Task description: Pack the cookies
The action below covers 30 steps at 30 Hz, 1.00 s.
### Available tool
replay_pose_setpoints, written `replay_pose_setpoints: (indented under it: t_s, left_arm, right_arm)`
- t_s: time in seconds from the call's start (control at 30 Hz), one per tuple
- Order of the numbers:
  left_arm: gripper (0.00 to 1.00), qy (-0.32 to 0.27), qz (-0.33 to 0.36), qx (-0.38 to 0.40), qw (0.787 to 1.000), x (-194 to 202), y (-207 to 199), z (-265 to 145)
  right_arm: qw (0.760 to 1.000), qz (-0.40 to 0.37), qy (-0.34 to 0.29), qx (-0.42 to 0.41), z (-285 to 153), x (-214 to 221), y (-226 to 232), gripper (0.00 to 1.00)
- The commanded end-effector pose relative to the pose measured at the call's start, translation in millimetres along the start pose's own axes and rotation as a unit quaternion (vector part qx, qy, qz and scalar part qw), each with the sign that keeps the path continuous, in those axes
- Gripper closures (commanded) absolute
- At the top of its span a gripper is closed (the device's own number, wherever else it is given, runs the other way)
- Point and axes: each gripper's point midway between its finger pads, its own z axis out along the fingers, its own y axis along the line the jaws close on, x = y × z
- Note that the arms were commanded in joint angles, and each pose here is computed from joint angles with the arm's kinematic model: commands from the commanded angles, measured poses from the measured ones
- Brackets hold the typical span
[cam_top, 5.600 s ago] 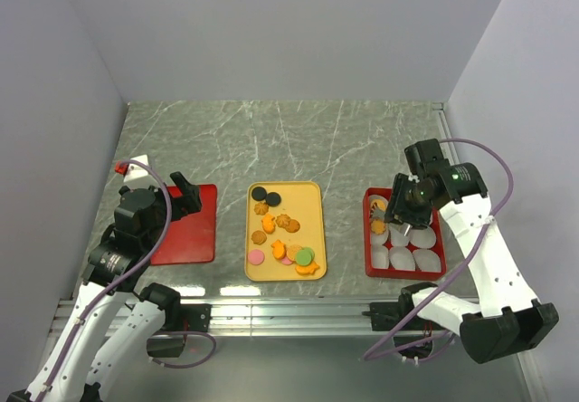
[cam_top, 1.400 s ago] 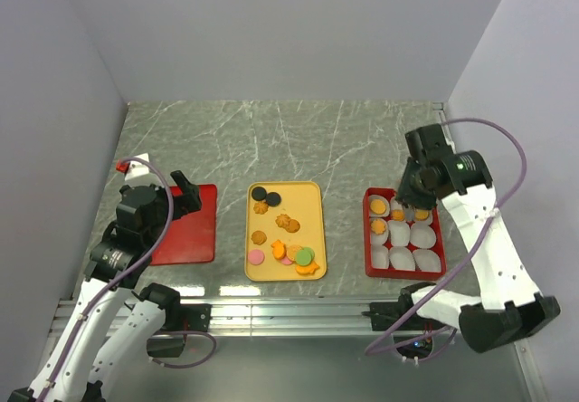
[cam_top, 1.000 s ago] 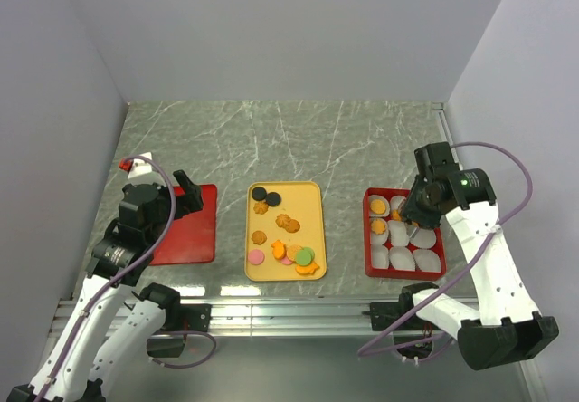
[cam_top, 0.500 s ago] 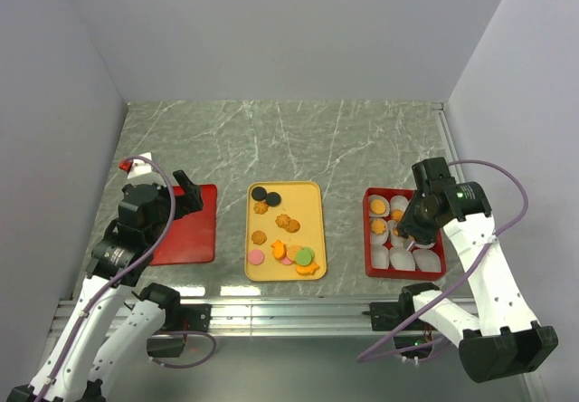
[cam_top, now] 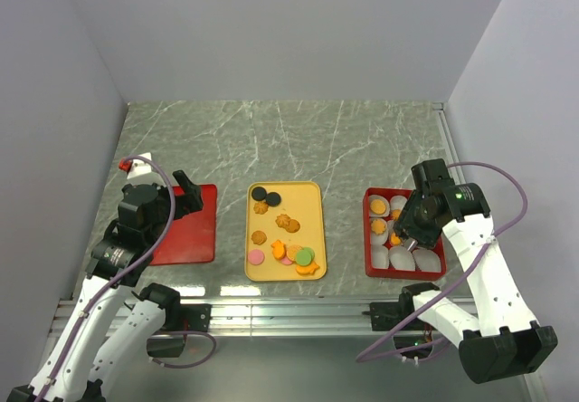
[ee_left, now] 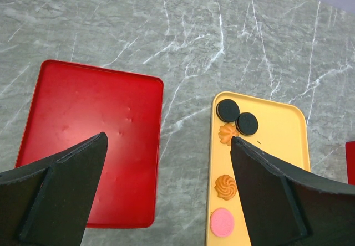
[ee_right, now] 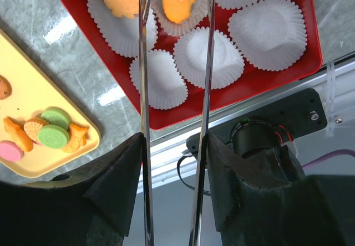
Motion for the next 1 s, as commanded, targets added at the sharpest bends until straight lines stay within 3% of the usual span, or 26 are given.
replay_pose_setpoints:
  t_s: [0.0, 0.63, 0.77, 0.97]
  left_arm:
    - [0.01, -0.025, -0.003, 0.008, 1.0, -11, -3, -1]
    - [0.0, -0.023, -0.002, 0.009, 1.0, -11, -3, -1]
    - [0.01, -0.022, -0.002, 0.008, 1.0, -11, -3, 0]
    - [0.0, -0.023, -0.002, 0.01, 1.0, -11, -4, -1]
  right_arm:
    - [1.0, 0.006, -0.03, -0.003, -8, -13, 0, 0.44]
    - [0.996, -0.008, -0.075, -0.058, -59, -48, 28, 0.46]
    - [0.993, -0.028, -0.094, -0.069, -74, -54, 45, 0.46]
    - [0.984, -0.107, -0.085, -0.112, -88, -35, 109, 0.46]
